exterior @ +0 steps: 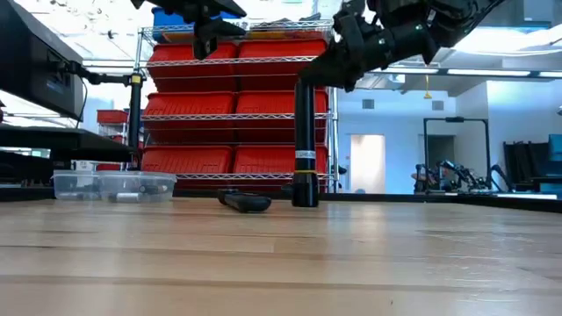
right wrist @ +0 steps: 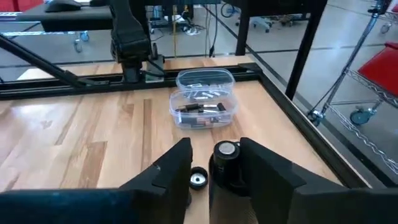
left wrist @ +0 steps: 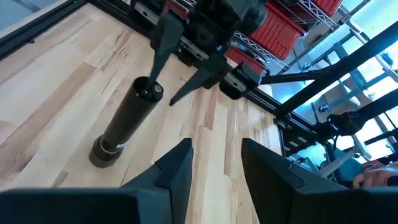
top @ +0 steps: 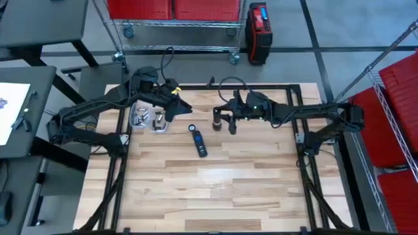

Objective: Insert battery
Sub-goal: Insert the brown battery into the flashlight's battery compartment

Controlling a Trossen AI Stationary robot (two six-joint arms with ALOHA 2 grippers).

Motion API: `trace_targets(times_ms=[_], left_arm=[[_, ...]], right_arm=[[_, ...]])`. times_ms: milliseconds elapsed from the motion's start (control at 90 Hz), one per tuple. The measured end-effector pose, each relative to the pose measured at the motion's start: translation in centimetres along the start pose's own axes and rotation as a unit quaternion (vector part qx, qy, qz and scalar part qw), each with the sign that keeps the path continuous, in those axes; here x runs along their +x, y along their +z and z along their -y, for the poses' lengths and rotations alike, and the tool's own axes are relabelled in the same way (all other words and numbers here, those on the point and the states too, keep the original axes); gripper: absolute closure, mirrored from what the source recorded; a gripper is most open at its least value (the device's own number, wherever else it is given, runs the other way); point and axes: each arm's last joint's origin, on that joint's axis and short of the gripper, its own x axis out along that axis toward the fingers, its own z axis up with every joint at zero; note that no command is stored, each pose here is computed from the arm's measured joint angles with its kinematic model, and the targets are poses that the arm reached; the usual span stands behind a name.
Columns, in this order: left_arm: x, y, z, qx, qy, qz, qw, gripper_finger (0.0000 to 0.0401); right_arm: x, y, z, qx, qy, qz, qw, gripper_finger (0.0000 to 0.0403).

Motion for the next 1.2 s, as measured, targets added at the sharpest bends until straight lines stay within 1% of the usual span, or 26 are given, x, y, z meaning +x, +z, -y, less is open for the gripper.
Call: trace_targets(times_ms=[278,400,478,600,744,1200], left_arm=[[0.00,0.01,0.00,0.000,0.000,0.000,1.000,0.0283],[-0.01,0.01,0.00,0.000,0.000,0.000,1.000,0.0283],[0.00,0.00,0.00,0.000,0.000,0.000,1.000,0.0283],[0.00,0.01,0.00,0.000,0.000,0.000,1.000,0.0283],[0.00,0.01,0.01,0.000,0.000,0.000,1.000,0.0283],[0.00,-0.04,-0.02,-0.002,0.001,-0.002,1.000,0.0283]], right_arm=[[-0.01,-0.05,-0.02,-0.005,-0.002,-0.003,1.000,0.0374],[-0.07,-0.07,0.02,-0.005,-0.004,-0.007,1.000,0.0397],[0.00,-0.01,0.03,-0.004,-0.003,-0.014,1.000,0.0402],[-0.03,0.80,0.08,-0.005,-0.004,0.003,1.000,0.0402],[0.00,0.47,0.07,-0.002,-0.003,-0.012,1.000,0.0402],[0.00,0.32,0.06,0.004,-0.003,-0.020,1.000,0.0402]])
